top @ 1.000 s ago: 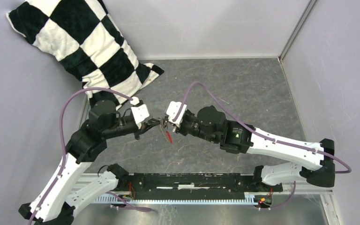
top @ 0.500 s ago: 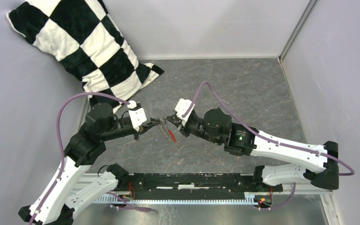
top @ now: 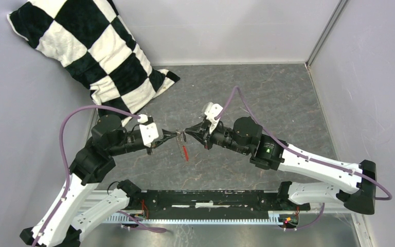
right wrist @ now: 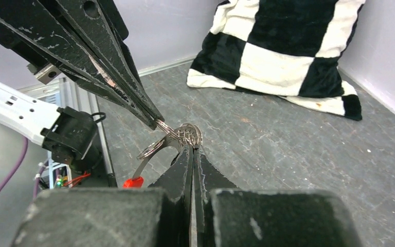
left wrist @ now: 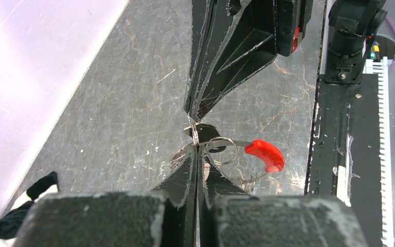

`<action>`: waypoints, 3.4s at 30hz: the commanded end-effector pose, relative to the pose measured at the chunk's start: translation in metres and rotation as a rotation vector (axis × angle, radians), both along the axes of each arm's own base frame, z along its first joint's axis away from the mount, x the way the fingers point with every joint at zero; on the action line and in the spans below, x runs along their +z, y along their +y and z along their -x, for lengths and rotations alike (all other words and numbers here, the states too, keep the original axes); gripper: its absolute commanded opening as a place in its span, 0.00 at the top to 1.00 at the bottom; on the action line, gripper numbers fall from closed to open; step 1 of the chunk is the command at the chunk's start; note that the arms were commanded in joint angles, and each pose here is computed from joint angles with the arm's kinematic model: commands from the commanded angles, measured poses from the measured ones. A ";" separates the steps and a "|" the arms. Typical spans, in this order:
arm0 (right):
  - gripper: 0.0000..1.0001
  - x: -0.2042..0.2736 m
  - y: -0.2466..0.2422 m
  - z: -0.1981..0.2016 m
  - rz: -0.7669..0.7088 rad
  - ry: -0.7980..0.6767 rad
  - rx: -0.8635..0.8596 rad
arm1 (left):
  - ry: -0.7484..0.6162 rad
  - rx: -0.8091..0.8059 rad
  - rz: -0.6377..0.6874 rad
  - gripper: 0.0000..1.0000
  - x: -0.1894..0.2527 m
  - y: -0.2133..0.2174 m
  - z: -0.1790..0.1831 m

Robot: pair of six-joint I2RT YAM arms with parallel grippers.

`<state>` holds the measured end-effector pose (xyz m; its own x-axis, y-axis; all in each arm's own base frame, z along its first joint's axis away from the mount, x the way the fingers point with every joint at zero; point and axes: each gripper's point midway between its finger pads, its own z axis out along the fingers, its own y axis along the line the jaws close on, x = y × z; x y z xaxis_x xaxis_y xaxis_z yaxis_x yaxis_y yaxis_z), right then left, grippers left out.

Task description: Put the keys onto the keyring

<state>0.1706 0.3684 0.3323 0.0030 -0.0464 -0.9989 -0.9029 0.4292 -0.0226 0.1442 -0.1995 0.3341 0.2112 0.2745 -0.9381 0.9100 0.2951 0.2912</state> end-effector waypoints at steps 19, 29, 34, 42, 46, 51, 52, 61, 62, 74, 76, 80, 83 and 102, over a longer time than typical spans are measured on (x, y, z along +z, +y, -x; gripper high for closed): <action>0.99 0.020 -0.018 -0.013 -0.107 0.024 0.030 | -0.057 -0.016 0.039 0.59 0.012 -0.002 0.002; 0.99 0.036 -0.013 0.003 -0.117 -0.047 0.137 | 0.105 -0.029 0.011 0.60 -0.005 -0.013 -0.002; 0.99 0.045 -0.010 0.016 -0.141 -0.081 0.212 | 0.132 -0.030 0.038 0.60 -0.004 -0.017 -0.003; 0.99 0.051 -0.011 0.013 -0.161 -0.094 0.197 | 0.184 -0.055 0.090 0.63 0.008 -0.024 0.001; 0.99 0.051 -0.008 0.008 -0.162 -0.081 0.180 | 0.225 -0.054 0.100 0.64 0.009 -0.024 0.005; 0.99 0.051 -0.003 0.005 -0.155 -0.065 0.171 | 0.227 -0.020 0.087 0.64 -0.001 -0.021 0.000; 0.99 0.051 -0.003 0.004 -0.155 -0.063 0.168 | 0.220 -0.002 0.087 0.64 -0.003 -0.020 -0.003; 0.99 0.049 -0.001 0.002 -0.143 -0.056 0.149 | 0.213 0.047 0.099 0.63 -0.004 -0.024 -0.020; 0.99 0.049 -0.001 0.002 -0.143 -0.055 0.145 | 0.218 0.040 0.101 0.63 -0.004 -0.025 -0.019; 0.99 0.050 0.005 0.003 -0.136 -0.053 0.157 | 0.203 0.044 0.063 0.68 -0.011 -0.020 -0.017; 0.99 0.050 0.005 0.004 -0.135 -0.052 0.160 | 0.180 0.063 0.059 0.70 -0.009 -0.018 -0.022; 0.99 0.050 0.005 0.005 -0.128 -0.050 0.166 | 0.149 0.093 0.064 0.75 -0.007 -0.015 -0.027; 0.99 0.050 0.005 0.004 -0.124 -0.048 0.161 | 0.151 0.091 0.063 0.78 -0.007 -0.015 -0.027; 0.99 0.030 -0.007 -0.016 -0.073 0.024 0.018 | 0.028 0.008 0.062 0.98 -0.003 -0.011 -0.010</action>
<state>0.1765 0.3689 0.3411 -0.0254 -0.0154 -0.9996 -0.9401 0.3404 0.0186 0.1619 -0.2108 0.3170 0.0341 0.2377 -0.9707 0.9194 0.3734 0.1237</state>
